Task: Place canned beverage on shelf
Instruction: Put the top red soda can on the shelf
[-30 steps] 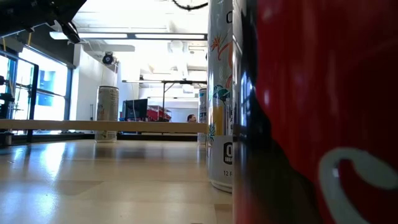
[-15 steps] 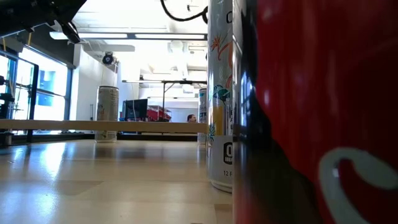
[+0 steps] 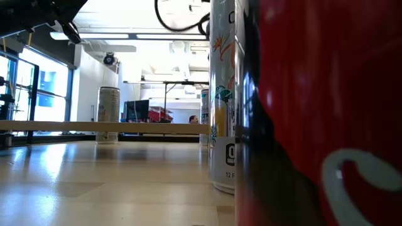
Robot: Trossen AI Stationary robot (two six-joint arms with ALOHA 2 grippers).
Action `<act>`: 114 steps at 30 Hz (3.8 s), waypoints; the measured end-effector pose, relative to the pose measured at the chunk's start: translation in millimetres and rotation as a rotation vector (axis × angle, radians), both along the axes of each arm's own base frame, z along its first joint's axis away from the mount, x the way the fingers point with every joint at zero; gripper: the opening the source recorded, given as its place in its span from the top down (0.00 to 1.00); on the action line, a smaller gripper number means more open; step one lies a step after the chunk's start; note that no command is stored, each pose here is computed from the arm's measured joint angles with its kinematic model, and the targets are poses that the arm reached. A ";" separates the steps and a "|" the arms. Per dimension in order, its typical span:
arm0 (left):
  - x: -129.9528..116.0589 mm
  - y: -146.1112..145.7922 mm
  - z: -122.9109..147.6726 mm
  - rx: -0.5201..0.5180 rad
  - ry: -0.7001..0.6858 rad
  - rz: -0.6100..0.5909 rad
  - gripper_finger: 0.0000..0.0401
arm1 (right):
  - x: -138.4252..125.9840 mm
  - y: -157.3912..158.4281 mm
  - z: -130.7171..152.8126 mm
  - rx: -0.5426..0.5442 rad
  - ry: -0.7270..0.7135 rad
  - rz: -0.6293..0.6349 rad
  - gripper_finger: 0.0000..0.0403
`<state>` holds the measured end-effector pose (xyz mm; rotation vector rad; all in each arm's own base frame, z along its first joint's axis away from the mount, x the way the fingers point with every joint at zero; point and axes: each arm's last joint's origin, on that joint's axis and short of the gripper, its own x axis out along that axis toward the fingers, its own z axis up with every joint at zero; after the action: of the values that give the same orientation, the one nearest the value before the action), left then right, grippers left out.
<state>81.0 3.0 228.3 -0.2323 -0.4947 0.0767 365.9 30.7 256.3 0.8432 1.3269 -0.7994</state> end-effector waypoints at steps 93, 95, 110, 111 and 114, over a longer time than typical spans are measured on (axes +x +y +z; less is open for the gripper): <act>0.0 0.0 0.0 0.000 0.000 0.000 0.98 | -46.1 55.4 22.0 -0.348 -0.132 -0.151 0.01; 0.0 0.0 0.0 0.000 0.000 0.000 0.98 | -49.5 66.8 23.3 -0.423 -0.183 -0.150 0.01; 0.0 0.0 0.0 0.000 0.000 0.000 0.98 | -55.4 112.8 0.4 -0.575 -0.286 -0.228 0.01; 0.0 0.0 0.1 0.000 0.000 0.000 0.98 | -55.0 116.4 -3.7 -0.583 -0.292 -0.241 0.01; 0.0 0.0 0.0 0.000 0.000 0.000 0.98 | -53.5 125.2 -14.5 -0.606 -0.320 -0.286 0.01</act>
<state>81.0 3.0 228.3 -0.2323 -0.4947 0.0766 312.4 156.0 241.8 0.6384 0.6275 -1.1597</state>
